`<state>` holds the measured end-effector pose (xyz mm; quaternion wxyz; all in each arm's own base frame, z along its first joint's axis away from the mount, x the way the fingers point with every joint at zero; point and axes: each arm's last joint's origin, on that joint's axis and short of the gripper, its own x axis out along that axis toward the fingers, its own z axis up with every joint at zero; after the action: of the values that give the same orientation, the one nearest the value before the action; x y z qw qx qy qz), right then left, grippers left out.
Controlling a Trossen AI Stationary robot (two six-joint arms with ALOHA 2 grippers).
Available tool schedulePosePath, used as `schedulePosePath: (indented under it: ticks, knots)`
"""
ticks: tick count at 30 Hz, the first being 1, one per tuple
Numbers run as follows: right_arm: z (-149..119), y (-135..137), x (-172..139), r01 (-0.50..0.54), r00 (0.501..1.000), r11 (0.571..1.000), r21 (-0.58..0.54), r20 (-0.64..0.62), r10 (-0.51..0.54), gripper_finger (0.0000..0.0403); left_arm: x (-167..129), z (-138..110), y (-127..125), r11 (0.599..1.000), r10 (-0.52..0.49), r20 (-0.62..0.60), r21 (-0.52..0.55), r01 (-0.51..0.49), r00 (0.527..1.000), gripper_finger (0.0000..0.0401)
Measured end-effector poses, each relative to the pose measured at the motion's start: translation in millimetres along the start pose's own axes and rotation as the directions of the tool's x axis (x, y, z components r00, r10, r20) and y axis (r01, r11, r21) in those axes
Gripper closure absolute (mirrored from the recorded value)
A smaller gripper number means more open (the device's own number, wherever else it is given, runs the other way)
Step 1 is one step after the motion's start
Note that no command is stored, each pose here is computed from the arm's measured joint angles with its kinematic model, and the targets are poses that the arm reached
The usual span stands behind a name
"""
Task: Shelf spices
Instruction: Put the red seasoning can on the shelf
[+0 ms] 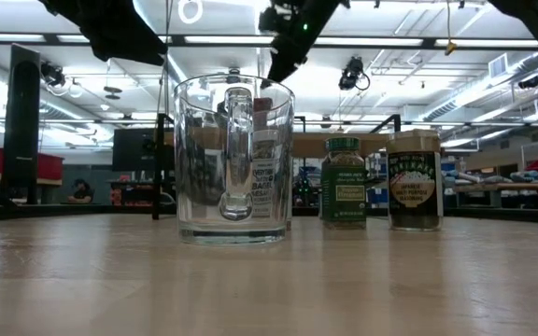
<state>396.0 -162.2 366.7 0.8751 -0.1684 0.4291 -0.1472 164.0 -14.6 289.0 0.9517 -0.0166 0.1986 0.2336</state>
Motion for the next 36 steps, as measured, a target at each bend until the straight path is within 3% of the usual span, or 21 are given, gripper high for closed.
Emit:
schedulePosePath:
  ticks: [4,7,10,14,16,21,28,36]
  knots:
    - [8,4,-22,0.021,0.998,1.000,-0.001,0.055,-0.021,0.0127,0,0,0,1.000,0.000,0.000,0.003,0.000,1.000,0.0161]
    - [12,10,-29,-0.035,0.995,0.999,-0.002,0.095,0.035,0.0158,0,0,0,1.000,-0.001,0.000,0.004,0.001,1.000,0.0161]
    - [13,19,-25,-0.083,0.991,0.996,-0.010,0.100,0.084,0.0226,0,0,0,1.000,0.000,0.000,0.020,0.000,1.000,0.0161]
    - [17,32,-7,-0.127,0.987,0.991,-0.032,0.091,0.130,0.0354,0,0,0,1.000,-0.001,0.001,0.024,0.001,1.000,0.0161]
    - [21,37,0,-0.142,0.982,0.989,-0.050,0.121,0.147,0.0388,0,0,0,1.000,-0.001,0.002,0.024,0.001,1.000,0.0161]
    - [30,49,20,-0.133,0.975,0.988,-0.076,0.169,0.144,0.0399,0,0,0,1.000,-0.001,0.004,0.023,0.001,1.000,0.0161]
    - [26,57,53,-0.079,0.990,0.995,-0.069,0.112,0.086,0.0401,0,0,0,1.000,-0.002,0.004,0.023,0.001,1.000,0.0161]
    - [29,65,82,0.080,0.993,0.994,-0.079,0.093,-0.073,0.0402,0,0,0,1.000,-0.001,0.004,0.022,0.001,1.000,0.0161]
